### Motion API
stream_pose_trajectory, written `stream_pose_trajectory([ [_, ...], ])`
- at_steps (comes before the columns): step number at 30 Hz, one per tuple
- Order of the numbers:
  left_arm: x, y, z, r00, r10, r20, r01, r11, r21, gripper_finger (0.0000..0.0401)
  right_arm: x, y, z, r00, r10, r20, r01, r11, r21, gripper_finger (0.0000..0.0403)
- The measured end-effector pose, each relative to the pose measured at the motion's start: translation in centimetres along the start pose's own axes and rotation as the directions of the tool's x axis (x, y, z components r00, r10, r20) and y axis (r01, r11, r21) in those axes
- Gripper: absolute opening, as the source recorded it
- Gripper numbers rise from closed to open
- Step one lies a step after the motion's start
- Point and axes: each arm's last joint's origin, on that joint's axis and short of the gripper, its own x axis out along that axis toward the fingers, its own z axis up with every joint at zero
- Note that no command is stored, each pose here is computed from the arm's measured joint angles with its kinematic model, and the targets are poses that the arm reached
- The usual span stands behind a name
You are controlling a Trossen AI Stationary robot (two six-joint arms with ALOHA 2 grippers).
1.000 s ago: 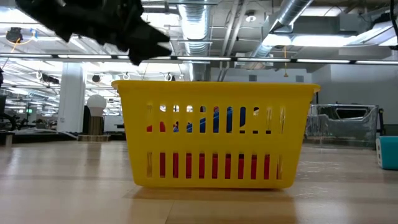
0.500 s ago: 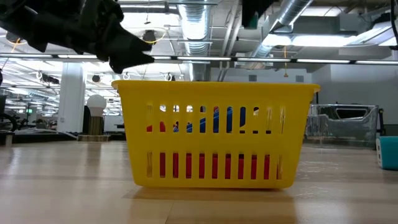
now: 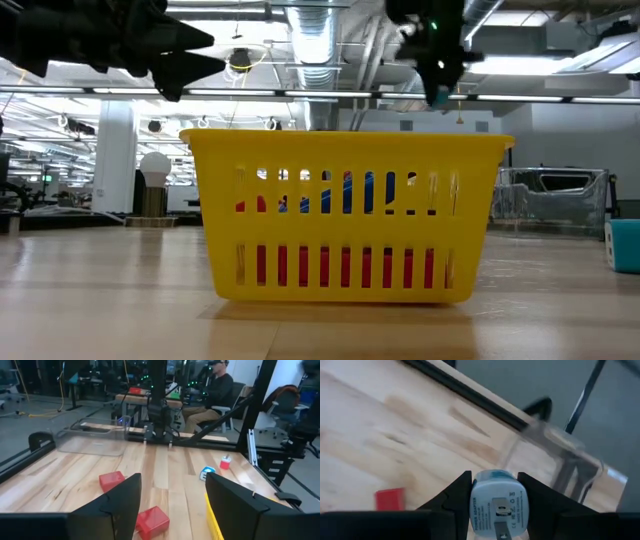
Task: Pick & Place Office items
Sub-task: Put the left blue charger adapter into the transparent bin
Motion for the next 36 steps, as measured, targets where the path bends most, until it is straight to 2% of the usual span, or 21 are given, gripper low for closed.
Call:
stream_pose_trajectory([
  [7, 0.0, -0.1, 0.0, 1.0, -0.004, 0.0, 0.004, 1.0, 0.001, 0.0214, 4.2, -6.0, -0.6, 0.993, 0.106, -0.05, -0.093, 0.972, 0.214, 0.0132],
  [12, 0.0, -0.1, 0.0, 1.0, -0.004, 0.0, 0.004, 1.0, 0.001, 0.0214, 7.1, -9.9, -2.7, 0.987, 0.092, -0.132, -0.043, 0.942, 0.334, 0.0132],
  [15, 0.0, -0.1, 0.0, 1.0, -0.004, 0.0, 0.004, 1.0, 0.001, 0.0214, 8.5, -11.3, -4.0, 0.983, 0.125, -0.133, -0.063, 0.917, 0.394, 0.0132],
  [21, 0.0, -0.1, 0.0, 1.0, -0.004, 0.0, 0.004, 1.0, 0.002, 0.0214, 10.7, -12.4, -5.7, 0.982, 0.146, -0.117, -0.08, 0.893, 0.444, 0.0131],
  [27, 0.0, -0.1, 0.0, 1.0, -0.005, 0.005, 0.005, 1.0, 0.0, 0.0214, 13.5, -11.8, -5.6, 0.971, 0.151, -0.187, -0.056, 0.9, 0.433, 0.0131],
  [31, 0.0, -0.1, 0.0, 1.0, -0.005, 0.005, 0.005, 1.0, -0.002, 0.0214, 15.1, -11.0, -4.9, 0.974, 0.152, -0.169, -0.068, 0.904, 0.423, 0.0131],
  [36, 0.0, -0.1, 0.0, 1.0, -0.005, 0.005, 0.005, 1.0, -0.002, 0.0214, 16.8, -11.2, -4.5, 0.97, 0.151, -0.19, -0.047, 0.885, 0.463, 0.0131],
])
